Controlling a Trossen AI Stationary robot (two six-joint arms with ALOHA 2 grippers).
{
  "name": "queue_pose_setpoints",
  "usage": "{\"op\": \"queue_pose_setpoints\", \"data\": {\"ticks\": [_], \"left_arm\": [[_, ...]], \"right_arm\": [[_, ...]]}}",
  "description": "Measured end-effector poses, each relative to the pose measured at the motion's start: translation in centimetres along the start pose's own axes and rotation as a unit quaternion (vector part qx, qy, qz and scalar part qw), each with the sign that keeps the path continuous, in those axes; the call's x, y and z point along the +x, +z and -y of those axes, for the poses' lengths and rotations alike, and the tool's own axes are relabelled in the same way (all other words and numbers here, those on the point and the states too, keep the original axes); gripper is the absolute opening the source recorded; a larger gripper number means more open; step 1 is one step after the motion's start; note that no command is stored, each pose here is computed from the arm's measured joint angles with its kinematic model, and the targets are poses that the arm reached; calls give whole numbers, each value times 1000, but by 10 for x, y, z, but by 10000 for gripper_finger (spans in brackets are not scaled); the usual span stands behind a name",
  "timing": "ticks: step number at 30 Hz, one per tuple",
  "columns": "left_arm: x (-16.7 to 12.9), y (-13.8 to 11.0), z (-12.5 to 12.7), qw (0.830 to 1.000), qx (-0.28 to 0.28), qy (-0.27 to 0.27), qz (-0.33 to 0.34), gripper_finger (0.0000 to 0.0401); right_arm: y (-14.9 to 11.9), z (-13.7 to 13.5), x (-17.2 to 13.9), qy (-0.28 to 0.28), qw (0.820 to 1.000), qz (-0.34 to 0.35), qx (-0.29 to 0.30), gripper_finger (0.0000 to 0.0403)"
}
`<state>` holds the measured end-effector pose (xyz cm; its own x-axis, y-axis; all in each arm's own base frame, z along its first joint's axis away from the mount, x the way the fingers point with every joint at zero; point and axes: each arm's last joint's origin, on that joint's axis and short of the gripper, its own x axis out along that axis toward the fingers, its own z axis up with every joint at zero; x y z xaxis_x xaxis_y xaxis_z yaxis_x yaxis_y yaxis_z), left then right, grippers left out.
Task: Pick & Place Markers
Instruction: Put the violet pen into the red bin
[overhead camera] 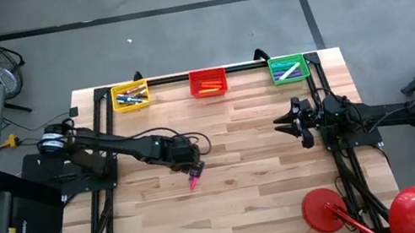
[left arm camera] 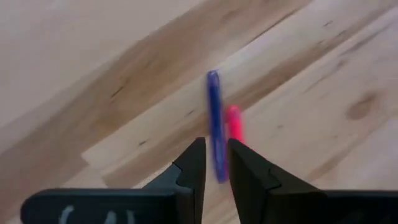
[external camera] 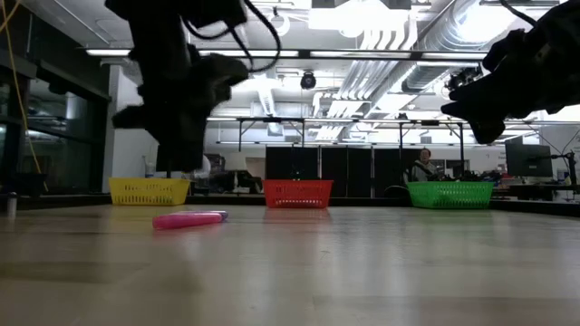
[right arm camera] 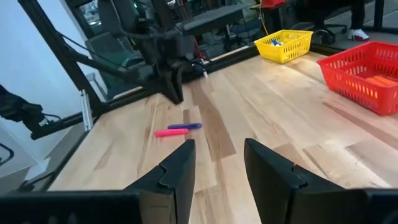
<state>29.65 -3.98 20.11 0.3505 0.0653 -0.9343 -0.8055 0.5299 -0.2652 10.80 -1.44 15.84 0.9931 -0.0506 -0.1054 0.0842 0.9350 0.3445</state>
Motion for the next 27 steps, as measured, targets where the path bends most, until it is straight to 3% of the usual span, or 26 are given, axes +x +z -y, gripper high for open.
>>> {"op": "queue_pose_setpoints", "data": {"ticks": [7,11,21,27], "left_arm": [[11,-1,-1,1000,9,21,3,62],[11,1,3,1000,24,4,16,73],[19,2,9,999,47,-19,8,204],[19,1,6,999,51,-1,8,224]], "right_arm": [[-1,0,0,-1,1000,-4,-5,126],[-2,1,1,-3,1000,-9,-4,126],[-2,1,1,-2,1000,-12,-4,126],[-2,1,1,-2,1000,-13,-4,126]]}}
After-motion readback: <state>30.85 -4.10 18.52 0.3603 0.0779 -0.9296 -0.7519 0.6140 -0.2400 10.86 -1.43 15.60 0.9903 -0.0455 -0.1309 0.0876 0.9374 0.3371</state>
